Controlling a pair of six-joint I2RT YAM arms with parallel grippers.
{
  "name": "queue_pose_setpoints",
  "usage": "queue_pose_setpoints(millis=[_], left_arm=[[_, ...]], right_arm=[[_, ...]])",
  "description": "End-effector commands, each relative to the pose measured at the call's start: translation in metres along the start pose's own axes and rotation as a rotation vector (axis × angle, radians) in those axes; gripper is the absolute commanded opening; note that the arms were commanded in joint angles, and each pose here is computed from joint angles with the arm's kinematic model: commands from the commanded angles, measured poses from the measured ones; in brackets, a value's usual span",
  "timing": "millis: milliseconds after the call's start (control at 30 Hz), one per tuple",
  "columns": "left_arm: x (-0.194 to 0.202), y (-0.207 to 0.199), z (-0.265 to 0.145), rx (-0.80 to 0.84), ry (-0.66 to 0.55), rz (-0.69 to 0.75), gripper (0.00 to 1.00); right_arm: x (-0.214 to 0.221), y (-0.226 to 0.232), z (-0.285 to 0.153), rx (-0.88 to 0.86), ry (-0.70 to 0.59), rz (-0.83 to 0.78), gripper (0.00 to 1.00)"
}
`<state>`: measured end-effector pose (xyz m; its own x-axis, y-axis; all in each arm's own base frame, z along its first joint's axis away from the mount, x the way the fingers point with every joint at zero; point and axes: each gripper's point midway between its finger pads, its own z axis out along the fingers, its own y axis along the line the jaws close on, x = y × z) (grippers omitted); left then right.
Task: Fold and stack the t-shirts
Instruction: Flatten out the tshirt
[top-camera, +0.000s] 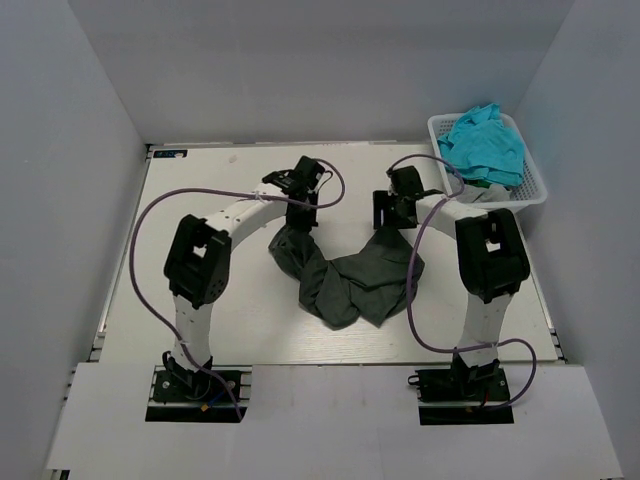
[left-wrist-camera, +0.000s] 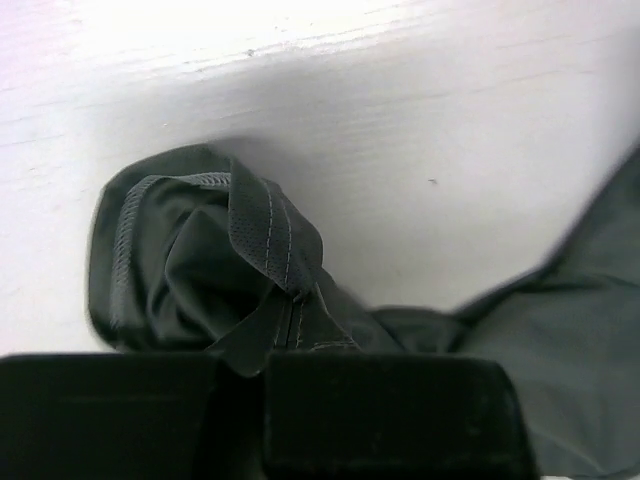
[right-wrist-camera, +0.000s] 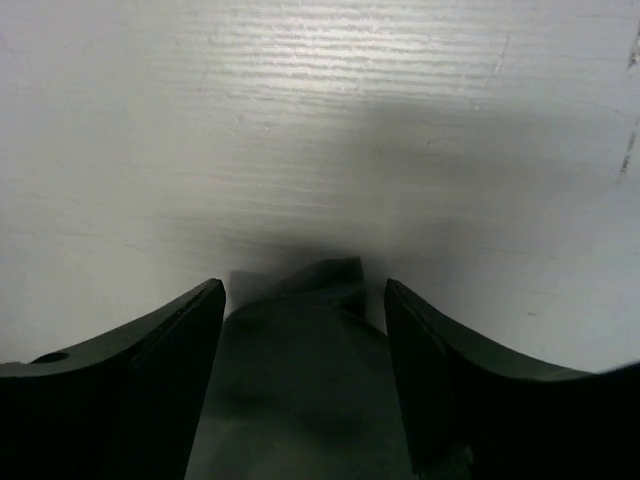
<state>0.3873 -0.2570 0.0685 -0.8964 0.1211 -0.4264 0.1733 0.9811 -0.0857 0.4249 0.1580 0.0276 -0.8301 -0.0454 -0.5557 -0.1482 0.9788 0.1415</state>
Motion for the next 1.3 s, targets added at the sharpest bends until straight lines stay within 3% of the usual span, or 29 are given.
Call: queue_pose_setpoints(millis=[0, 100, 133, 267, 433, 567, 767, 1133, 1267], left_arm=[[-0.025, -0.003, -0.054, 0.046, -0.173, -0.060, 0.00], [-0.026, 0.003, -0.072, 0.067, -0.221, -0.112, 0.00], [-0.025, 0.003, -0.076, 0.070, -0.226, -0.122, 0.00], [-0.033, 0.015, -0.103, 0.034, -0.297, -0.136, 0.00], [-0.053, 0.043, -0.146, -0.077, -0.409, -0.189, 0.00], [-0.060, 0.068, -0.197, -0.147, -0.536, -0.286, 0.00], [-0.060, 0.118, -0.302, -0.284, -0.752, -0.419, 0.00], [-0.035, 0.157, -0.474, -0.113, -1.150, -0.565, 0.00], [-0.020, 0.158, -0.528, 0.012, -1.261, -0.537, 0.00]], right_arm=[[-0.015, 0.004, 0.005, 0.026, -0.044, -0.008, 0.69], [-0.002, 0.001, 0.013, 0.051, 0.003, 0.007, 0.38], [0.000, 0.001, 0.014, 0.060, 0.011, 0.021, 0.00], [-0.018, -0.003, -0.007, 0.095, -0.052, 0.084, 0.00], [-0.085, -0.006, -0.085, 0.127, -0.319, 0.140, 0.00], [-0.131, -0.018, -0.184, 0.166, -0.580, 0.201, 0.00], [-0.144, -0.047, -0.290, 0.274, -0.794, 0.284, 0.00], [-0.135, -0.053, -0.473, 0.211, -1.169, 0.284, 0.00], [-0.121, -0.047, -0.525, 0.138, -1.255, 0.253, 0.00]])
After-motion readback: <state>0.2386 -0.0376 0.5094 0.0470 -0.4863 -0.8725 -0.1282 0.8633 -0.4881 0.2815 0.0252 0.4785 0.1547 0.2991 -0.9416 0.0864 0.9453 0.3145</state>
